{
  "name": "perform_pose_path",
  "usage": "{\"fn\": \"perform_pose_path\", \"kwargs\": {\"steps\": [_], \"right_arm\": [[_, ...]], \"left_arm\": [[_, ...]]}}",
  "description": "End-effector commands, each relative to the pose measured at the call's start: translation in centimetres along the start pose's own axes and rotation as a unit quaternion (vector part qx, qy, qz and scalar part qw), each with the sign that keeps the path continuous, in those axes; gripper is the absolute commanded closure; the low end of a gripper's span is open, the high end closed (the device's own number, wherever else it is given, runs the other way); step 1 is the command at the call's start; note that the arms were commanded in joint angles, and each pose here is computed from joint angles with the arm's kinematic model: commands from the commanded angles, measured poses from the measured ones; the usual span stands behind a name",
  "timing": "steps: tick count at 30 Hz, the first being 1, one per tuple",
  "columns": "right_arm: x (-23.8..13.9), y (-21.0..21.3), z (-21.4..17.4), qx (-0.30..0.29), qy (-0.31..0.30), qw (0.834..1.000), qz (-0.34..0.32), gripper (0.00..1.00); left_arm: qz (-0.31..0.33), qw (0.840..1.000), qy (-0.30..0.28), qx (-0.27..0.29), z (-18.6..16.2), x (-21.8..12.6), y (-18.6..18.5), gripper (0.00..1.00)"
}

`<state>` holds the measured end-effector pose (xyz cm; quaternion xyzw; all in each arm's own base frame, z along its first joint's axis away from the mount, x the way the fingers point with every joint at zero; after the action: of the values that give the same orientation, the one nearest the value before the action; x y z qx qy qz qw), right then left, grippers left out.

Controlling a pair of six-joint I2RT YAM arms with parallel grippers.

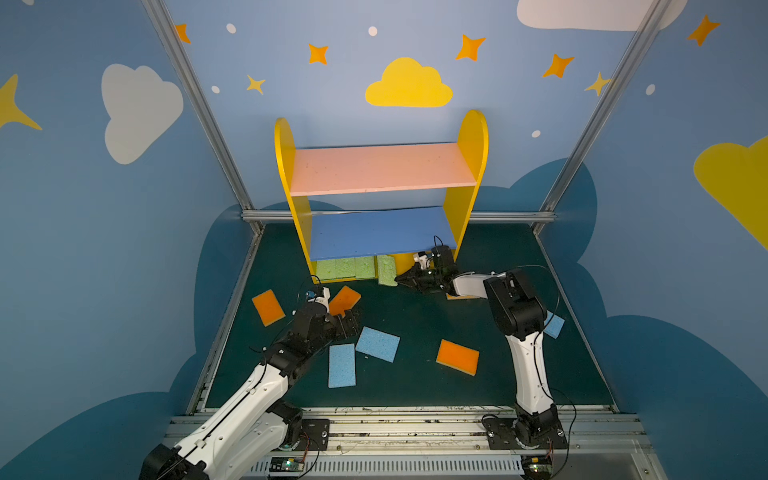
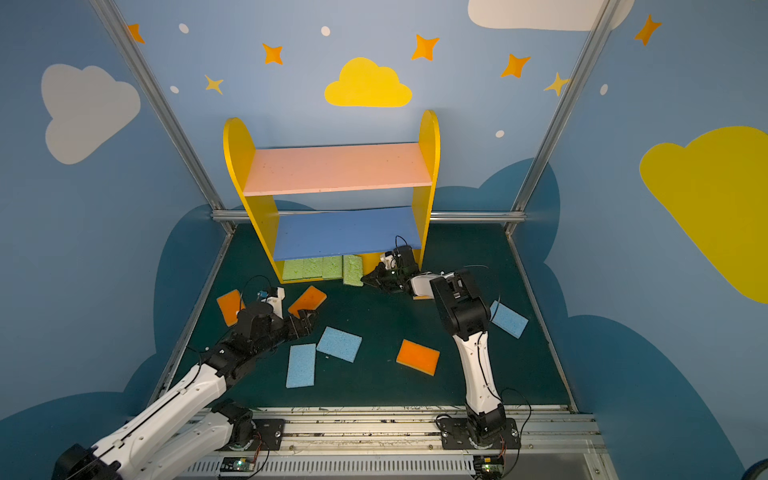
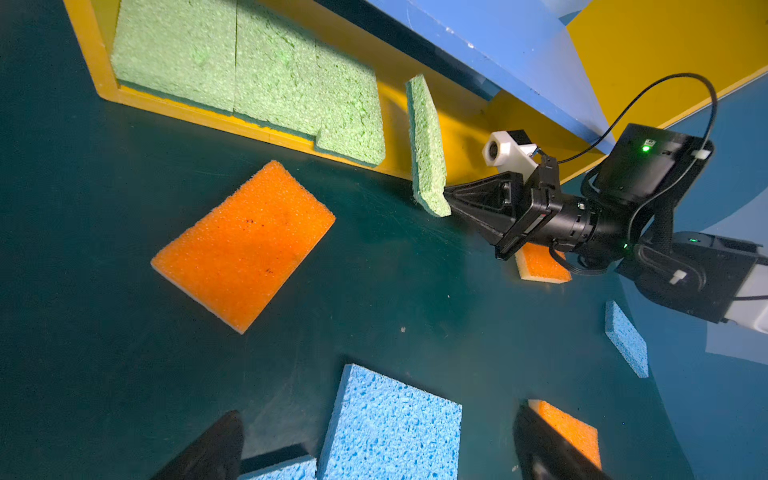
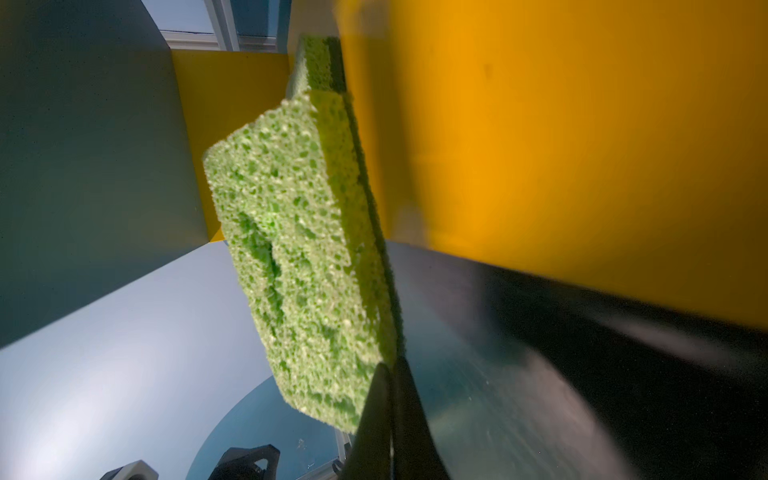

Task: Place and organize the cleaning sponges onto the shelf
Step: 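Lower the green sponge beside the other green sponges with the right gripper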

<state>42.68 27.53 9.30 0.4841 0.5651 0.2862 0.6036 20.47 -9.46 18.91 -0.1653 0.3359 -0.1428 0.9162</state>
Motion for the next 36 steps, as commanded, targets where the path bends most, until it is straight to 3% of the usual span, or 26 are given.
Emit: {"fn": "perform_pose_path", "kwargs": {"steps": [1,19,27,36], "right_arm": [[0.2,0.5,0.9,-0.012,-0.015,1.0,-0.01,0.98],[1.4,1.1,3.4,-0.029,-0.035,0.999,-0.028,0.93],[1.4,1.5,3.4,-0.051,-0.035,0.998,-0.031,0.68],[0.0,2.4,2.5,-0.065,-0.042,0.997,-0.03,0.58]], "left_arm": [[0.012,1.0,-0.002,0.007,-0.3,0.1,0.5,0.01],[0.016,1.0,0.002,0.005,-0.7,0.5,0.8,0.01],[0.014,1.0,0.006,0.003,-0.7,0.7,0.8,0.0],[0.012,1.0,0.003,-0.001,-0.8,0.1,0.8,0.0]]}}
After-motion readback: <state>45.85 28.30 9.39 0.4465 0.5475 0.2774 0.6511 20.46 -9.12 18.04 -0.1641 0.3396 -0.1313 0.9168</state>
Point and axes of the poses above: each gripper's point midway between its finger pads, its own x axis out along the fingers, its own y axis along the line the jaws close on, z = x × y, the point moved 9 cm from there along -x, back along the fingers, and after that the axes turned 10 degrees about x, right-handed, at the moved point
